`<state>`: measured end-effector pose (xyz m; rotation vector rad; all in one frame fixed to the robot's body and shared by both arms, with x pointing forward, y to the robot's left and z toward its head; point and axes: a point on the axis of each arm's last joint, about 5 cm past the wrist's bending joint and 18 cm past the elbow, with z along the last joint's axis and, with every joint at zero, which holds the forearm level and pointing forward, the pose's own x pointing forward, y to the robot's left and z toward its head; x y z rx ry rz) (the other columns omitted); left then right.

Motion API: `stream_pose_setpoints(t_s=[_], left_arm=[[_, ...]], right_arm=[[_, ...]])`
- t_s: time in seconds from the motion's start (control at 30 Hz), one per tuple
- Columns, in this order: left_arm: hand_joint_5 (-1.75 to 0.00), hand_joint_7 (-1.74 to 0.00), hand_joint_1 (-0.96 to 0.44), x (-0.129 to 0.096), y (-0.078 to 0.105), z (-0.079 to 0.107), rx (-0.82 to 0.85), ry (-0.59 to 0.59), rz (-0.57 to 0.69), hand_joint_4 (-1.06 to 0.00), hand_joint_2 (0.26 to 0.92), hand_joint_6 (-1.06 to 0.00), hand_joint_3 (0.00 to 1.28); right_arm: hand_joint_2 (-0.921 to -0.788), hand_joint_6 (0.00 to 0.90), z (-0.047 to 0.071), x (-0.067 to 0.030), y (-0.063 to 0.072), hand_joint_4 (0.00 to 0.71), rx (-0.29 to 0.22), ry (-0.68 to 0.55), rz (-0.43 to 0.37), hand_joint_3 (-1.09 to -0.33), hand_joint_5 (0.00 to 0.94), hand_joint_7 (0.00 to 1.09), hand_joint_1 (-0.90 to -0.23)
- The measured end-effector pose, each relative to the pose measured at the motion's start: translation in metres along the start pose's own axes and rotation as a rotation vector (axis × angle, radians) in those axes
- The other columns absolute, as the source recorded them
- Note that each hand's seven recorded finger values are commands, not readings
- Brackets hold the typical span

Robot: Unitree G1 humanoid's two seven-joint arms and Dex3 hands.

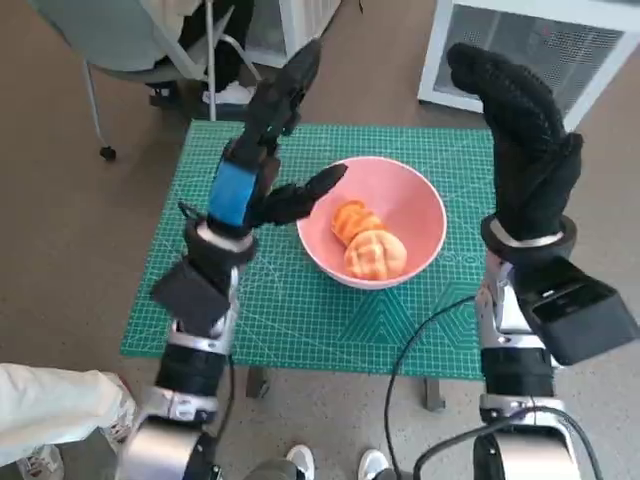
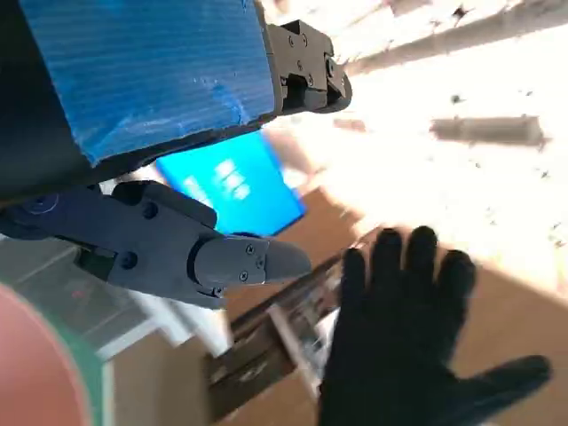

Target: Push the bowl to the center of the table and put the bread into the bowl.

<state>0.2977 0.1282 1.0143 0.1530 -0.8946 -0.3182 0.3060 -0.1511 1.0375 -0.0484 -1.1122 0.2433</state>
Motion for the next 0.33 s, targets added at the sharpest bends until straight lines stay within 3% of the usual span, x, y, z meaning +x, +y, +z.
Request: stream_pose_setpoints(t_s=[0.33], left_arm=[[-0.01,-0.29,-0.39,-0.0031,0.0043,0.0053,-0.026,-0.031,0.025,-0.2,0.921,-0.13,0.42]], right_arm=[[-0.921,0.002,0.0028,0.0097,0.0008,0.33,0.001,-0.013,0.011,-0.745,0.048,0.76,-0.614]])
